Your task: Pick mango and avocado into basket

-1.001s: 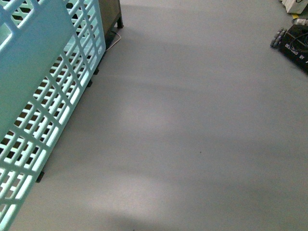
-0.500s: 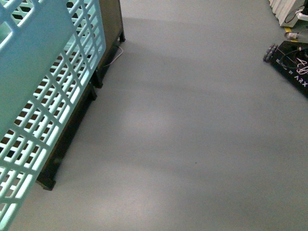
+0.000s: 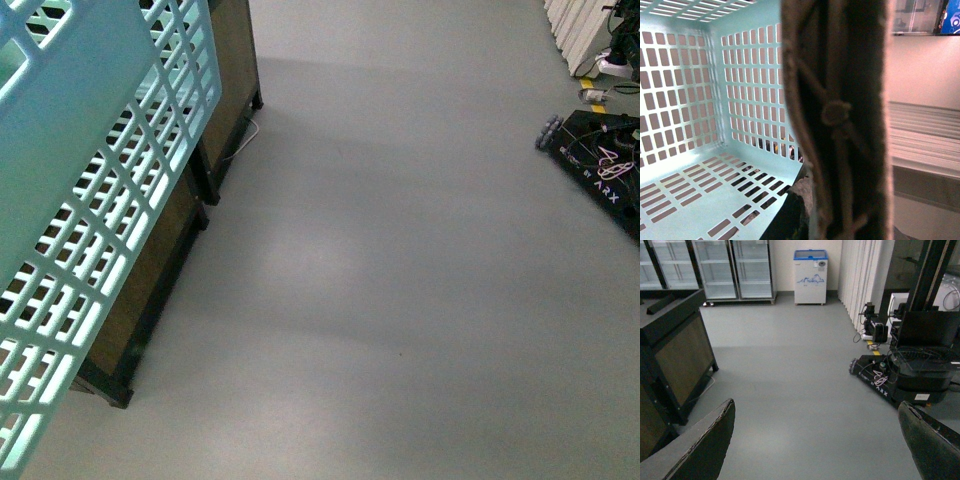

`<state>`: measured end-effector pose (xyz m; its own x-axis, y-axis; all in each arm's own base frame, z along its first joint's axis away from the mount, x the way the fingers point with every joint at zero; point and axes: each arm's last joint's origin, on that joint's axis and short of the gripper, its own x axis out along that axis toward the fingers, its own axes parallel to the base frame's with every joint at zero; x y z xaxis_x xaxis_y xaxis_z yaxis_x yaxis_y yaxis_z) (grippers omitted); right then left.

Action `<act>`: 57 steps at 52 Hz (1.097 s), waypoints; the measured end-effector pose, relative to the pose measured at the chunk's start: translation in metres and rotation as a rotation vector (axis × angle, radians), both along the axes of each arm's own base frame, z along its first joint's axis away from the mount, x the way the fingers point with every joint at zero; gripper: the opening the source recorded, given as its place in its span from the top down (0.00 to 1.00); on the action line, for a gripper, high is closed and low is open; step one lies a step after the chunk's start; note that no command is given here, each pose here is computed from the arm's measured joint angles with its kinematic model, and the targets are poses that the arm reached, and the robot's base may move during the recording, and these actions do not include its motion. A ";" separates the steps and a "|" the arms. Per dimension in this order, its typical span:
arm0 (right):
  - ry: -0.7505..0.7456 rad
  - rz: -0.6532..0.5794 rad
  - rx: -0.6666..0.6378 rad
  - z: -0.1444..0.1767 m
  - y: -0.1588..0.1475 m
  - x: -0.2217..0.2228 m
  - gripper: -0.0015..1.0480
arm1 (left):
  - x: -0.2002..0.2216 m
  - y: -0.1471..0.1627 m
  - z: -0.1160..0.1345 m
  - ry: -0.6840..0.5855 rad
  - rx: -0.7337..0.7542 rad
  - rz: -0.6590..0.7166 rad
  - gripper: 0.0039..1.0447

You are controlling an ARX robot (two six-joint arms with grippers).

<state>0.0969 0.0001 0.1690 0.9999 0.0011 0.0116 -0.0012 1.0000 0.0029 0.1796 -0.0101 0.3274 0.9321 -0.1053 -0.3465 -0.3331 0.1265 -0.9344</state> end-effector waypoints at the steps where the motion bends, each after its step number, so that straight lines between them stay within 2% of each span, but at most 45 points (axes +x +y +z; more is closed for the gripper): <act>1: 0.000 0.000 0.000 0.000 0.000 0.000 0.08 | 0.000 0.000 0.000 0.000 0.000 0.000 0.96; 57: 0.000 0.001 0.000 0.000 0.000 0.000 0.08 | 0.000 -0.001 0.000 0.004 -0.002 -0.008 0.96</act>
